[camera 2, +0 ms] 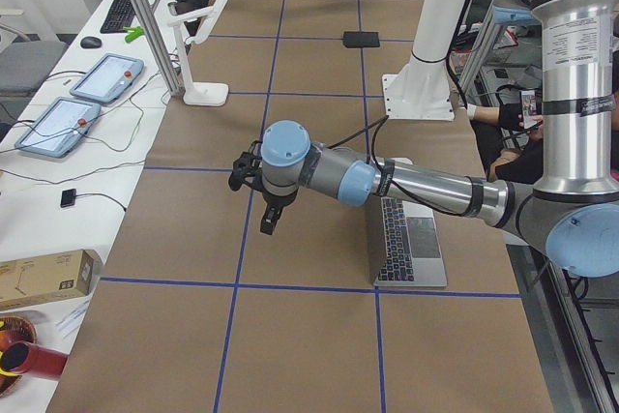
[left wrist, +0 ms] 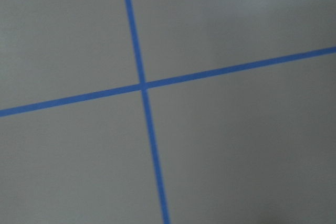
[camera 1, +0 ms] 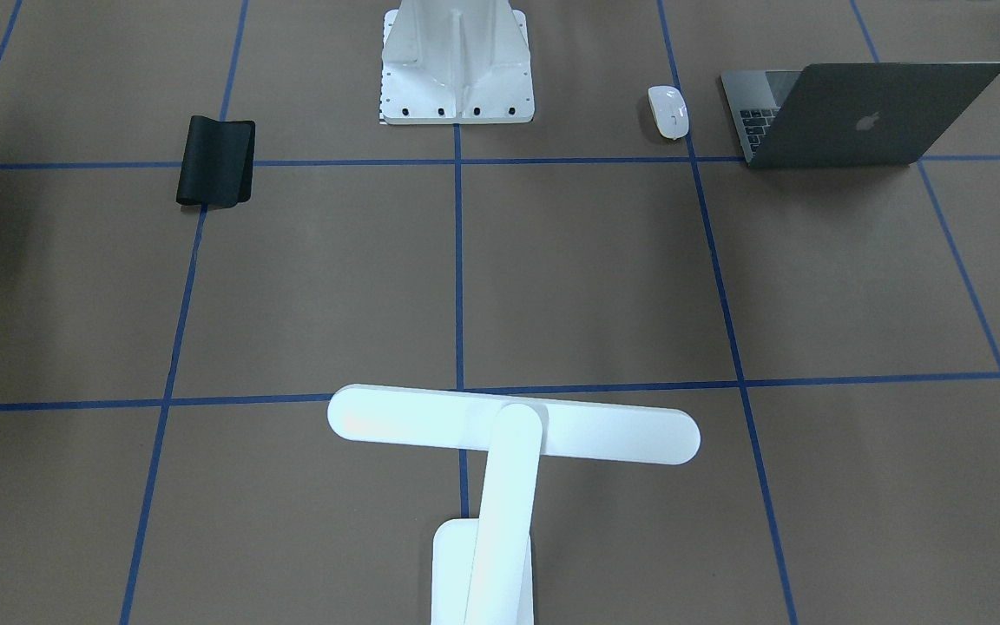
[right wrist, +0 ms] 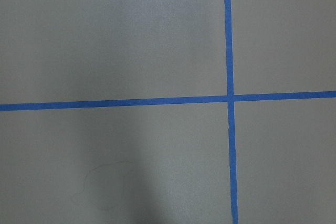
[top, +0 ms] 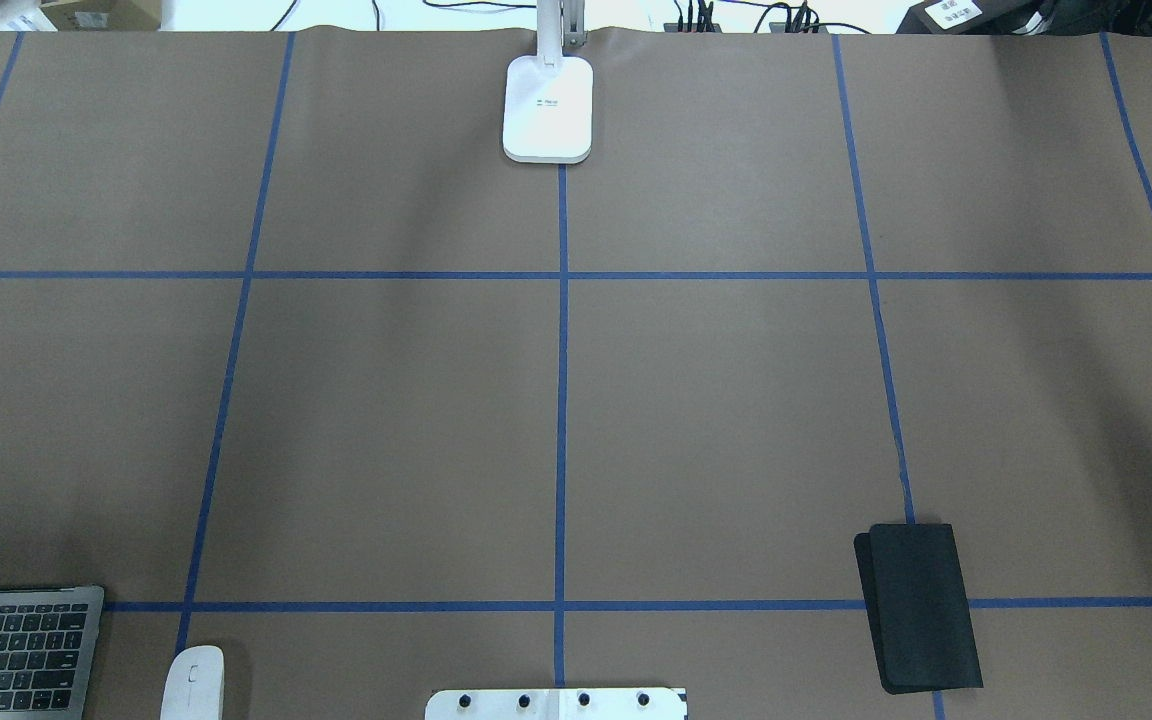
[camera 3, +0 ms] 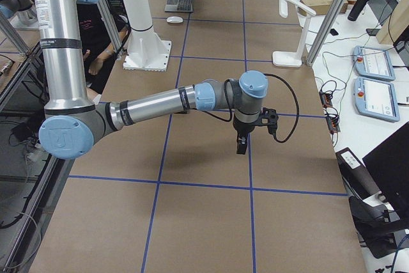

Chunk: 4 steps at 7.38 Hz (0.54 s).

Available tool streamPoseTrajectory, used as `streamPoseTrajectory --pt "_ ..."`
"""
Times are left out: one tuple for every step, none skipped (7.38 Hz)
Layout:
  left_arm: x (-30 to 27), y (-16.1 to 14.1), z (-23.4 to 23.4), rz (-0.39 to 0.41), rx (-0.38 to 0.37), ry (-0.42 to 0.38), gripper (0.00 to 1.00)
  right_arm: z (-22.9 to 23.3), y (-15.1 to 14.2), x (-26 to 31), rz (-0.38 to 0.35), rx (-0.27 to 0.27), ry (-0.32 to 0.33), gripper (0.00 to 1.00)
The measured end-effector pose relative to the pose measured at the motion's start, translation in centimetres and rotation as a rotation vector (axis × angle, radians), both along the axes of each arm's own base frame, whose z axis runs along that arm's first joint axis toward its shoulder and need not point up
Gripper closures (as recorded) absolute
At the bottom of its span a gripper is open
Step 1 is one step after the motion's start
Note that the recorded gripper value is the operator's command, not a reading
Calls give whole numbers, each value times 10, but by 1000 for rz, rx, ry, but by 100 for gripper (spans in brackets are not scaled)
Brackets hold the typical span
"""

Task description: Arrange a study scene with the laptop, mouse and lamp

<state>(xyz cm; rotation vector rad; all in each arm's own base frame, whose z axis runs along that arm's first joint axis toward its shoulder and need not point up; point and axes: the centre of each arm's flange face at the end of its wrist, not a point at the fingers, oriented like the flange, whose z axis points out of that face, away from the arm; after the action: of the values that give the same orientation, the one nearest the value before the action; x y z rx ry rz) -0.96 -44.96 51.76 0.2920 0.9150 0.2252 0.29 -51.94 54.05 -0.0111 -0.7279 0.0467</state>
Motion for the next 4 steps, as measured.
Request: streamPoseTrajectory --pt "24 7 -21 38 1 28 0 3 0 -1 -2 -5 1 0" --pt "44 15 -39 53 -46 85 0 4 0 -1 -3 -8 3 0" --pt "58 23 -57 59 -97 137 0 5 0 -2 -4 -10 3 0" --pt "74 31 -77 65 -141 168 0 6 1 -2 -5 -11 4 0"
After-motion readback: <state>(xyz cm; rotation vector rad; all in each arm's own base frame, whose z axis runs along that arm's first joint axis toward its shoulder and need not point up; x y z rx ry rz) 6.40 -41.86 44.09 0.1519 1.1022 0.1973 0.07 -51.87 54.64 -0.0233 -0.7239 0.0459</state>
